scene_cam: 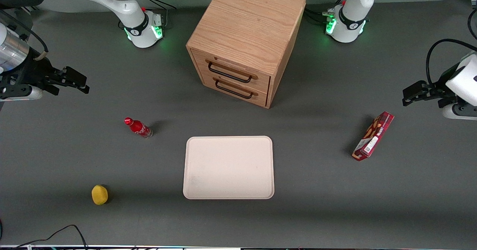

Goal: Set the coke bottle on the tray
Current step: 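Lower the right gripper over the red Coca-Cola bottle lying on the table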

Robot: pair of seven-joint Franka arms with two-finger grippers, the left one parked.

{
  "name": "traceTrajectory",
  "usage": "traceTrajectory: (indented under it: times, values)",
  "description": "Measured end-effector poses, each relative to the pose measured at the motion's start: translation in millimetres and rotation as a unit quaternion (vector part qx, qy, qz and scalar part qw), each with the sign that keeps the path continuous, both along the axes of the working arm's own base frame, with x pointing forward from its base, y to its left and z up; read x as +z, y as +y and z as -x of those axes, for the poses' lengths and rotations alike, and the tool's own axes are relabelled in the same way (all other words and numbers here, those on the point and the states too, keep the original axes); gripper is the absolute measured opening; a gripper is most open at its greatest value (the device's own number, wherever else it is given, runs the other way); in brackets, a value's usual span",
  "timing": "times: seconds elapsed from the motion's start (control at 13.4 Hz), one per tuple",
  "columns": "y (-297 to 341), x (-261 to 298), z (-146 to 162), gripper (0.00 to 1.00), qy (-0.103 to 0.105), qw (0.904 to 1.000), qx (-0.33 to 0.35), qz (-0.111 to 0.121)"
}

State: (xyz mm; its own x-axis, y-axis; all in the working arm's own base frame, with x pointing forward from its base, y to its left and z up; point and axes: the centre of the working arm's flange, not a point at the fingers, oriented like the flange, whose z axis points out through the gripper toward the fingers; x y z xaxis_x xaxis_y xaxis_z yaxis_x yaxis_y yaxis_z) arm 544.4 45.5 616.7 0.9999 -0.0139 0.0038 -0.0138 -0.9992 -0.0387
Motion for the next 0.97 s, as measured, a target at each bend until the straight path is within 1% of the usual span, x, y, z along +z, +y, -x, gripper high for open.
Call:
traceTrajectory:
  times: [0.3,0.45,0.52,0.6,0.67,0.82,0.97]
  values:
    - [3,-2,-7,1.00,0.005,1.0000,0.000,0.001]
    - [4,-6,-10,1.00,0.014,0.9999,-0.007,0.001]
    - [5,-15,-13,1.00,0.024,0.9996,-0.013,0.002]
    - [8,-29,-18,1.00,0.035,0.9993,-0.014,0.003]
    - [11,-51,-27,1.00,0.039,0.9991,-0.013,0.004]
    - [17,-110,-39,1.00,0.041,0.9991,-0.012,0.004]
    - [21,-174,-38,1.00,0.038,0.9992,-0.011,0.005]
